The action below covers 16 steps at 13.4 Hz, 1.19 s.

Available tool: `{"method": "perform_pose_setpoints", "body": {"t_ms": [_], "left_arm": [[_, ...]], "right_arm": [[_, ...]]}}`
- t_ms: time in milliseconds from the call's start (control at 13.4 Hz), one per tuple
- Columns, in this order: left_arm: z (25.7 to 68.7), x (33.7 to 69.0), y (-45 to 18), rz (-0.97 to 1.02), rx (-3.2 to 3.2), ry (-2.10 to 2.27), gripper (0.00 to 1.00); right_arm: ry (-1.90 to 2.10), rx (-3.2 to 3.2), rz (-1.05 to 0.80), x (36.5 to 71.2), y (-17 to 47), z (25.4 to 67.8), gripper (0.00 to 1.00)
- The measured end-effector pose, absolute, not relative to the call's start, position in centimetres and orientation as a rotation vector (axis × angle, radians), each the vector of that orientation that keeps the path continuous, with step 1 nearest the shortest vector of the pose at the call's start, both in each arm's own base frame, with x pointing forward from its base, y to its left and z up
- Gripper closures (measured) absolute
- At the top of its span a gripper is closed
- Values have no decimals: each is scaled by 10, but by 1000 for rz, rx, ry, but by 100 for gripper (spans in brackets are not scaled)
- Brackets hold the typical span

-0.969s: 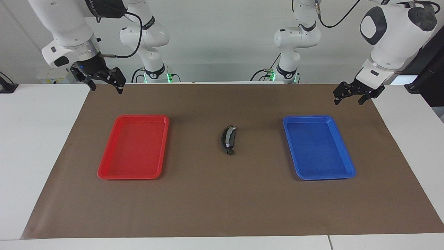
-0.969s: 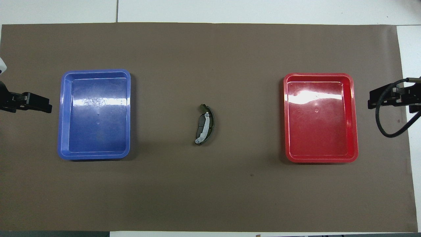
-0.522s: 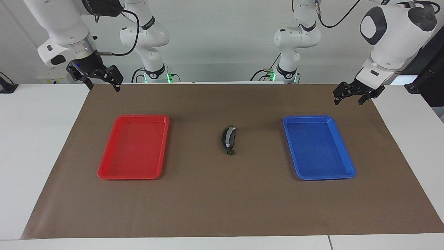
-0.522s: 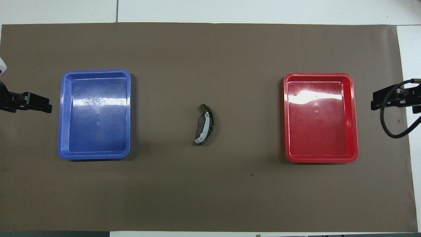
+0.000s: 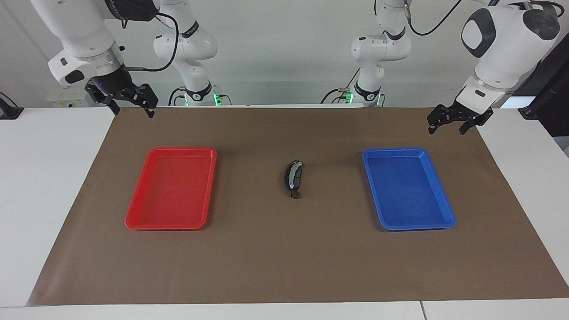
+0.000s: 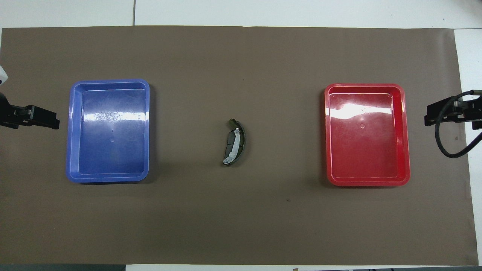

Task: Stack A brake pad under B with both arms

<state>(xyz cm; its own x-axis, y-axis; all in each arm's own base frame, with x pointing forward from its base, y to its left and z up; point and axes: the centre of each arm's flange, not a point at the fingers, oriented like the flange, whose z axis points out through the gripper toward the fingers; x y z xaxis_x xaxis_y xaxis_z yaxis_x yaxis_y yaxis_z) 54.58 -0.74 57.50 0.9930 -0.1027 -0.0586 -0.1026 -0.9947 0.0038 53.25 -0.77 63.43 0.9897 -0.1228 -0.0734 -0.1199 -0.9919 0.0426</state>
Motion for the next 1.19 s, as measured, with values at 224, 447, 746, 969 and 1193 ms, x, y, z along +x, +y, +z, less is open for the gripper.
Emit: {"method": "perform_pose_setpoints", "body": {"t_ms": [224,447,746,969,1193], "left_arm": [[575,546,-7,-92,3135,-161,0],[575,546,-7,-92,3135,-161,0],[575,546,-7,-92,3135,-161,0],[575,546,-7,-92,3135,-161,0],[575,546,-7,-92,3135,-161,0]], "right_arm": [[-173,3097,-118,533,-8,634,0],[-170,3097,-119,533,-8,634,0],[-170,3097,-119,533,-8,634,0],[-170,3097,-119,533,-8,634,0],[-170,3097,-120,533,-8,634,0]]}}
